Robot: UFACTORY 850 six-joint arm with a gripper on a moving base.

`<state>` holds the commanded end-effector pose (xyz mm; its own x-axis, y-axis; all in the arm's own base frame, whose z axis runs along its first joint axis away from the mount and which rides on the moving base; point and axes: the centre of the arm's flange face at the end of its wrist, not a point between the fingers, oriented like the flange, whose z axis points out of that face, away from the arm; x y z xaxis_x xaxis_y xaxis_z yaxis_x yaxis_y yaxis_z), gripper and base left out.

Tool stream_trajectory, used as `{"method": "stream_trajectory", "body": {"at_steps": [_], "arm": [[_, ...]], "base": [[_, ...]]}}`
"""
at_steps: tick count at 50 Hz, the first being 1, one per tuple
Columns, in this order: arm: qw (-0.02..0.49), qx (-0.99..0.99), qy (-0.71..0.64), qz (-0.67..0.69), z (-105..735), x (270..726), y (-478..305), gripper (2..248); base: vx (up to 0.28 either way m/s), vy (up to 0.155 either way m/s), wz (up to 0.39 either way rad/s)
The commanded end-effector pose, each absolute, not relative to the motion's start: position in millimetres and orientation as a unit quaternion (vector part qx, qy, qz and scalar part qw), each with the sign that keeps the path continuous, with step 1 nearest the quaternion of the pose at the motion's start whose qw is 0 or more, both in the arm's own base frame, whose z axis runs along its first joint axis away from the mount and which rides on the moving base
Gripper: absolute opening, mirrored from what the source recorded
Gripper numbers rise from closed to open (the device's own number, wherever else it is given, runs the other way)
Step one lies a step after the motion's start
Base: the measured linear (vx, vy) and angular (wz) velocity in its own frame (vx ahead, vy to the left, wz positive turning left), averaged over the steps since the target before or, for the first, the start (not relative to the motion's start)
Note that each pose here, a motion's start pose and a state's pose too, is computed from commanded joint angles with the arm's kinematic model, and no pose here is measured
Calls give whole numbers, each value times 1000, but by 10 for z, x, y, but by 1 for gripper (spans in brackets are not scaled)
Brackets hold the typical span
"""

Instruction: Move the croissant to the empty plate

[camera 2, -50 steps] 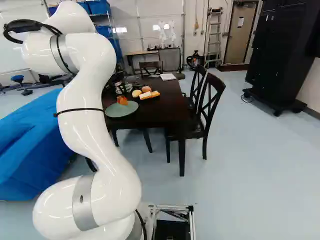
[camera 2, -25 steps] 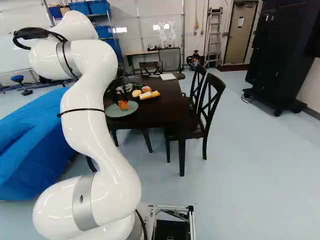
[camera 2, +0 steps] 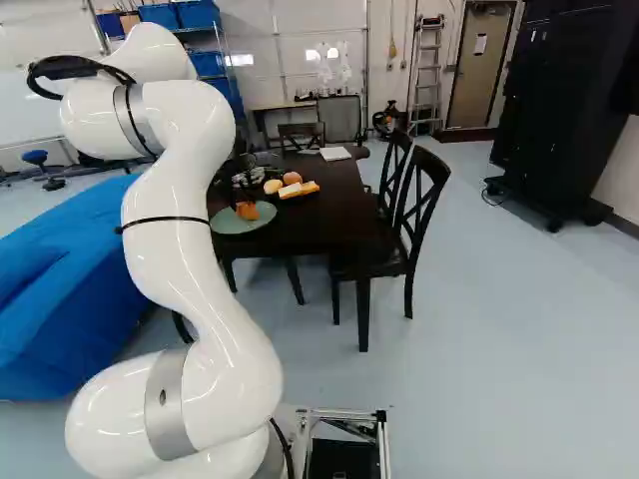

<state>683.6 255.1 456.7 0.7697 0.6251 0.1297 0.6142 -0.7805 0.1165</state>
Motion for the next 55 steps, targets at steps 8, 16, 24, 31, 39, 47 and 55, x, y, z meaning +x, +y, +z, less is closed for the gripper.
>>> {"method": "stream_trajectory", "body": {"at_steps": [8, 16, 24, 31, 39, 47, 55], "arm": [[34, 940, 330, 81, 4567, 6836, 2551, 144], [34, 940, 330, 81, 4567, 6836, 2551, 178], [34, 940, 330, 81, 4567, 6836, 2551, 245], [34, 940, 330, 81, 4567, 6836, 2551, 247], [34, 940, 330, 81, 4567, 6836, 2551, 247], [34, 940, 330, 81, 4567, 6836, 2551, 247], [34, 940, 330, 81, 4567, 6836, 2551, 247]], "base": [[0, 0, 0], [0, 0, 0], [0, 0, 0], [0, 0, 0], [0, 0, 0], [0, 0, 0], [0, 0, 0]]}}
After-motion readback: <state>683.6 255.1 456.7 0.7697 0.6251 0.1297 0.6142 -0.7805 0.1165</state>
